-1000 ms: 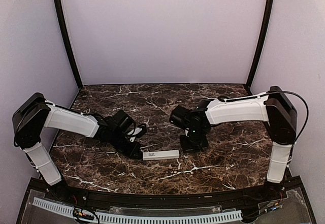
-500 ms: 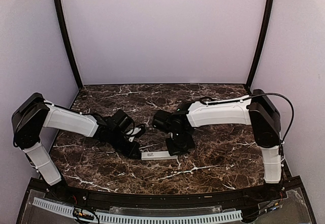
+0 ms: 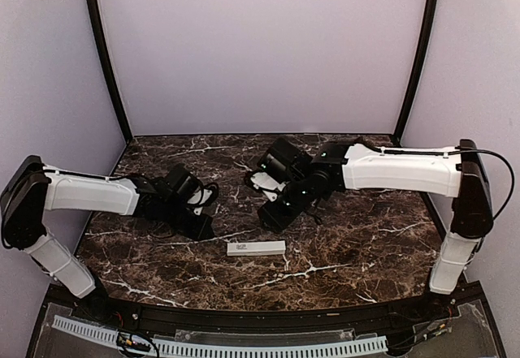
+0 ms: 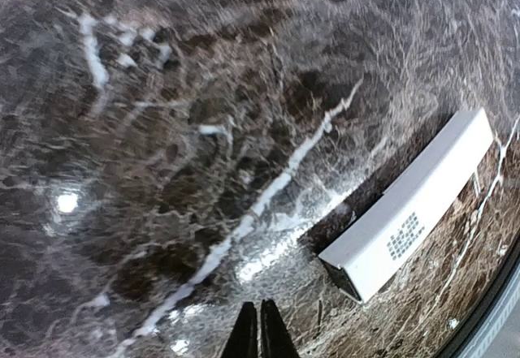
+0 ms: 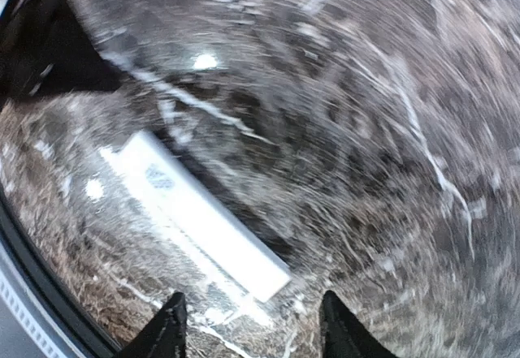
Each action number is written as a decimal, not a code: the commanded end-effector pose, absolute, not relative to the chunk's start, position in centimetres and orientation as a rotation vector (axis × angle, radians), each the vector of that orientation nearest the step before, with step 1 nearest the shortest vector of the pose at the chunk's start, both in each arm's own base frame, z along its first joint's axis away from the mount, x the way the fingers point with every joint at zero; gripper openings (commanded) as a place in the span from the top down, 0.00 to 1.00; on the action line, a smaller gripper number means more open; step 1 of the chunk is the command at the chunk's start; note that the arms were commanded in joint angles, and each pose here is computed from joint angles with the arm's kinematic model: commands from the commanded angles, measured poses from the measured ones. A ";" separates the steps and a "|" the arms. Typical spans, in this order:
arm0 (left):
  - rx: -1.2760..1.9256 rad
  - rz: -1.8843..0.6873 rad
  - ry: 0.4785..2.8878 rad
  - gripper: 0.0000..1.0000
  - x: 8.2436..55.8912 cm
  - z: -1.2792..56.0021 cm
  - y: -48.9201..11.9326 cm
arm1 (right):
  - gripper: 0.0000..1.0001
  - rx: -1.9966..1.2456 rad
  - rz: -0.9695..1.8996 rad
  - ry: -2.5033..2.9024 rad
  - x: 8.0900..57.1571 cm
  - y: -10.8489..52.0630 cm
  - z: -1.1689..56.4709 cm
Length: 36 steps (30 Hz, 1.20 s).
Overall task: Load the batteries into the remote control
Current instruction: Press the battery cover onto the remote control, then pick up the remote control from the center of the board.
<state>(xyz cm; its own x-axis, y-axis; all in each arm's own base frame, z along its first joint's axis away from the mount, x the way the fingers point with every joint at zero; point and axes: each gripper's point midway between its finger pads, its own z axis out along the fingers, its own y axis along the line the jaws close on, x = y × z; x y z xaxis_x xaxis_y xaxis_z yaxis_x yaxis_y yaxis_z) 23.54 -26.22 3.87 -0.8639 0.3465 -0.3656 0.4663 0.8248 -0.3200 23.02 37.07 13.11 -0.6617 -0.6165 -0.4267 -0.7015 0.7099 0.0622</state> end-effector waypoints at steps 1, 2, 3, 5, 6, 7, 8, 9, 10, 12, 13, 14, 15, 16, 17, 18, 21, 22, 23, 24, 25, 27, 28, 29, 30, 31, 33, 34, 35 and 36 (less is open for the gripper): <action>0.509 -0.464 2.650 0.93 24.4 7.0 -23.5 | 0.43 -1.613 0.508 2.081 19.0 44.3 14.3; 0.478 -0.445 2.636 0.87 24.7 7.4 -23.1 | 0.42 -1.658 0.513 2.053 18.8 45.1 14.0; 0.451 -0.452 2.606 0.83 24.8 8.3 -22.8 | 0.40 -1.713 0.507 2.032 18.6 45.7 13.2; 0.396 -0.417 2.547 0.65 25.6 9.9 -21.7 | 0.33 -1.782 0.474 2.034 18.7 46.7 11.2; 0.379 -0.409 2.530 0.52 25.9 10.5 -21.4 | 0.30 -1.808 0.465 2.029 18.8 47.1 10.6; 0.360 -0.402 2.494 0.41 26.1 11.5 -20.9 | 0.28 -1.826 0.458 2.025 19.0 47.6 10.1; 0.347 -0.398 2.479 0.38 26.2 11.9 -20.5 | 0.27 -1.842 0.454 2.021 19.0 47.9 9.7; 0.332 -0.394 2.452 0.32 26.4 12.7 -20.1 | 0.27 -1.857 0.445 2.021 19.1 48.2 9.2; 0.323 -0.393 2.440 0.31 26.5 13.1 -19.9 | 0.27 -1.872 0.430 2.029 19.2 48.2 8.5; 0.320 -0.390 2.406 0.28 26.7 14.0 -19.5 | 0.27 -1.901 0.401 2.041 19.3 48.1 7.3; 0.327 -0.391 2.389 0.27 26.7 14.4 -19.4 | 0.27 -1.913 0.390 2.050 19.3 47.9 6.7; 0.327 -0.390 2.379 0.27 26.8 14.6 -19.4 | 0.27 -1.921 0.380 2.059 19.3 47.9 6.1; 0.331 -0.390 2.371 0.26 26.7 14.8 -19.3 | 0.27 -1.926 0.367 2.071 19.3 47.8 5.6; 0.333 -0.388 2.368 0.26 26.8 14.8 -19.3 | 0.28 -1.931 0.356 2.075 19.3 47.8 5.2; 0.342 -0.389 2.364 0.26 26.8 14.9 -19.3 | 0.28 -1.930 0.344 2.081 19.4 47.8 4.8; 0.346 -0.387 2.365 0.26 26.8 14.8 -19.4 | 0.29 -1.928 0.341 2.086 19.4 47.8 4.5; 0.360 -0.404 2.364 0.26 26.8 14.8 -19.7 | 0.34 -1.927 0.334 2.098 19.4 47.8 3.5; 0.364 -0.410 2.366 0.26 26.8 14.7 -19.8 | 0.36 -1.931 0.325 2.103 19.5 47.8 3.2; 0.370 -0.421 2.365 0.26 26.7 14.7 -20.0 | 0.38 -1.938 0.310 2.110 19.5 47.6 2.8; 0.371 -0.423 2.368 0.26 26.6 14.6 -20.0 | 0.40 -1.943 0.294 2.115 19.5 47.5 2.4; 0.375 -0.425 2.369 0.26 26.6 14.5 -20.0 | 0.42 -1.947 0.279 2.118 19.5 47.4 2.2; 0.375 -0.423 2.368 0.26 26.6 14.5 -19.9 | 0.44 -1.948 0.267 2.117 19.6 47.4 1.9; 0.376 -0.423 2.365 0.26 26.6 14.6 -19.9 | 0.46 -1.946 0.270 2.116 19.6 47.5 1.9; 0.376 -0.425 2.358 0.26 26.6 14.7 -20.0 | 0.47 -1.946 0.273 2.113 19.6 47.5 1.8; 0.376 -0.428 2.353 0.26 26.6 14.8 -19.9 | 0.49 -1.943 0.273 2.114 19.7 47.6 1.7; 0.376 -0.431 2.347 0.26 26.6 14.9 -20.0 | 0.52 -1.942 0.273 2.114 19.7 47.7 1.7; 0.379 -0.433 2.342 0.26 26.6 15.0 -20.0 | 0.60 -1.939 0.268 2.119 19.8 47.7 1.6; 0.380 -0.431 2.339 0.26 26.6 15.0 -19.9 | 0.65 -1.940 0.267 2.124 19.8 47.8 1.5; 0.380 -0.430 2.340 0.26 26.6 15.0 -19.9 | 0.70 -1.944 0.269 2.123 19.7 47.8 1.6; 0.385 -0.432 2.340 0.26 26.5 15.0 -19.9 | 0.75 -1.942 0.271 2.127 19.7 47.8 1.6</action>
<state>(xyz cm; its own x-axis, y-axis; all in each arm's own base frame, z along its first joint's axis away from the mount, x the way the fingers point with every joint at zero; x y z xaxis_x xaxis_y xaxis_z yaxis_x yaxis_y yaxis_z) 26.80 -20.16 14.79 -0.7132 0.1421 -0.6864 0.3728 0.9062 -0.1997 19.98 47.58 2.35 -0.0833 -0.9420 -0.3253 -0.9946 0.0987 -0.0314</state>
